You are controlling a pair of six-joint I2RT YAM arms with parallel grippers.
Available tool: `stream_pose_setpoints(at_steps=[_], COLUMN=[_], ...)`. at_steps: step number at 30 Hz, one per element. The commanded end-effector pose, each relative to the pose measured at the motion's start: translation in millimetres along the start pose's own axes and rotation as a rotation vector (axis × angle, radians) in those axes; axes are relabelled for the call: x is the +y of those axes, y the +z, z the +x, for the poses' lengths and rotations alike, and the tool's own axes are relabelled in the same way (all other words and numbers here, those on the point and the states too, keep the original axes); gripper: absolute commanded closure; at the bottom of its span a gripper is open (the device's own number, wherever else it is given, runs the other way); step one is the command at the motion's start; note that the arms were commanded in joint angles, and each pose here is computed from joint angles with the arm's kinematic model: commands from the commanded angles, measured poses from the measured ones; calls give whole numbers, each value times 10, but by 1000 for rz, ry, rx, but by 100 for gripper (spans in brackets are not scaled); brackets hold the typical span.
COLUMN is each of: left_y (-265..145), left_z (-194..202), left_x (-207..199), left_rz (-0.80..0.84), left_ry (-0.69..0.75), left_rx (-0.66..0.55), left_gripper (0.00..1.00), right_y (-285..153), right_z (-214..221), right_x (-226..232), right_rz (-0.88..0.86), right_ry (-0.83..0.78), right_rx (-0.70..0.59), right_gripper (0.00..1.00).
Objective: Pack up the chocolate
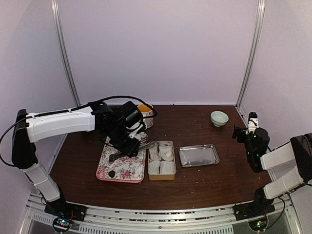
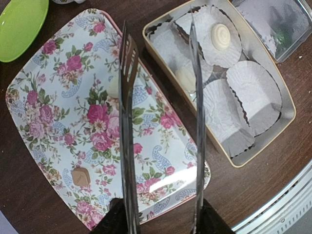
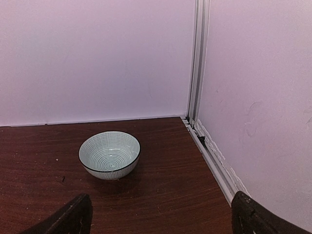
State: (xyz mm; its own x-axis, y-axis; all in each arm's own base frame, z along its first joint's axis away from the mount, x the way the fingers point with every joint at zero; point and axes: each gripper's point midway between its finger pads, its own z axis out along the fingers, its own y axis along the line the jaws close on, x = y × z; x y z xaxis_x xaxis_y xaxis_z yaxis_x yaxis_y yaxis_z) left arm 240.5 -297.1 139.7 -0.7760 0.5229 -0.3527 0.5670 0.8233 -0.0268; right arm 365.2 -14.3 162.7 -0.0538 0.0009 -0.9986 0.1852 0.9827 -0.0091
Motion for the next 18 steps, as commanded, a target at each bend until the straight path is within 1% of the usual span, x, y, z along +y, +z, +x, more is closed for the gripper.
stream_pose_setpoints(at_steps=[1, 5, 10, 18], left_y=[-233, -331, -341, -135], left_z=[-125, -97, 20, 174], left_x=[87, 207, 394, 495], left_rz=[-38, -88, -144, -185], left_ry=[-28, -29, -38, -28], left_rx=[-82, -89, -65, -7], left_gripper=[53, 52, 52, 48], right_y=[32, 34, 32, 33], right_z=[-116, -121, -116, -118], right_x=[-33, -32, -32, -32], right_rz=[19, 19, 18, 19], right_ry=[17, 17, 17, 17], right_rx=[-36, -37, -36, -36], right_gripper=[0, 0, 0, 0])
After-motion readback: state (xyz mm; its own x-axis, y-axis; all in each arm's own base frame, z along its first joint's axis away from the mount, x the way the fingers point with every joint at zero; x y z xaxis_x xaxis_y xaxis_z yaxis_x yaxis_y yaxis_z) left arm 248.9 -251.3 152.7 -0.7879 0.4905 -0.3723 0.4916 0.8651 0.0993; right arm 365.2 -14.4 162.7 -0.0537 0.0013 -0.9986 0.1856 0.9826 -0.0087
